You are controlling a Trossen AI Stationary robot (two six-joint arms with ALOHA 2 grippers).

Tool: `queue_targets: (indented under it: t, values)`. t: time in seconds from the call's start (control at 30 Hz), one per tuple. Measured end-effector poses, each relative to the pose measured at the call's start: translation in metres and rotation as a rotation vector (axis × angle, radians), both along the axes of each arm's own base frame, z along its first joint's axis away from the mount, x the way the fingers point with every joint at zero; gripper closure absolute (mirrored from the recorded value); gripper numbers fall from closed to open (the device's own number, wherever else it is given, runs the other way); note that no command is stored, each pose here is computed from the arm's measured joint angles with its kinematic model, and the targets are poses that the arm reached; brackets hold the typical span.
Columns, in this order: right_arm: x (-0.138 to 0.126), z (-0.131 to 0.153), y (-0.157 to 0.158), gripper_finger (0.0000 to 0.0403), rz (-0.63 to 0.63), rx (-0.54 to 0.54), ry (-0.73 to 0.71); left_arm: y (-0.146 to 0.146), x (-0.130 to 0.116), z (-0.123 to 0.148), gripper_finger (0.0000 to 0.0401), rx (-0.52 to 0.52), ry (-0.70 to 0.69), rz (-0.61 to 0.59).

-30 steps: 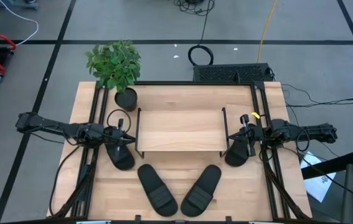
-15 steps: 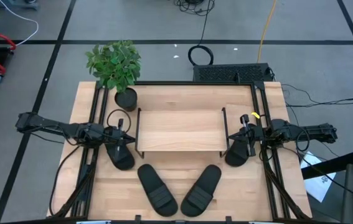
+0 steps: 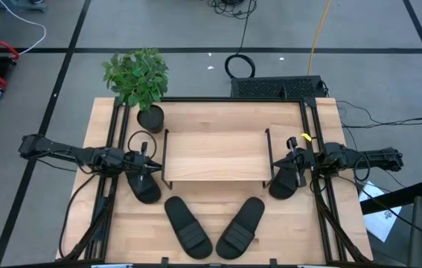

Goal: Pick and place slides into the shelf
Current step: Put the top right black slide on the shelf

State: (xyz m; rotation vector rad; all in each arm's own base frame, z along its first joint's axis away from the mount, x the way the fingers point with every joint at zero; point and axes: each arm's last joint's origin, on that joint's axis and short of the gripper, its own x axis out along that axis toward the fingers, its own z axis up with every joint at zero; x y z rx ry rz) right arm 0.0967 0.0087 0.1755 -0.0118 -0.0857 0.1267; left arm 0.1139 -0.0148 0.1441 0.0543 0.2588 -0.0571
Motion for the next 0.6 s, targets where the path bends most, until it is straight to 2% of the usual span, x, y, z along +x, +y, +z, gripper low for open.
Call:
queue_targets:
  t: [0.07,0.27,0.43,0.53,0.6]
  values:
    - [0.0,0.0,0.0,0.0403,0.002,0.031,0.003,0.0,0.0,0.0,0.0382,0.0,0.0,0.0]
    - [0.0,0.0,0.0,0.0403,0.002,0.028,0.006,0.0,0.0,0.0,0.0399,0.0,0.0,0.0]
    - [0.0,0.0,0.0,0.0403,-0.01,0.003,0.001,0.0,0.0,0.0,0.0391,0.0,0.0,0.0]
    - [0.001,-0.005,-0.002,0.0397,-0.069,0.023,0.079,0.0,0.0,0.0,0.0381,0.0,0.0,0.0]
    - [-0.003,0.006,-0.004,0.0386,-0.133,0.029,0.137,0.0,0.0,0.0,0.0377,-0.001,0.0,0.0]
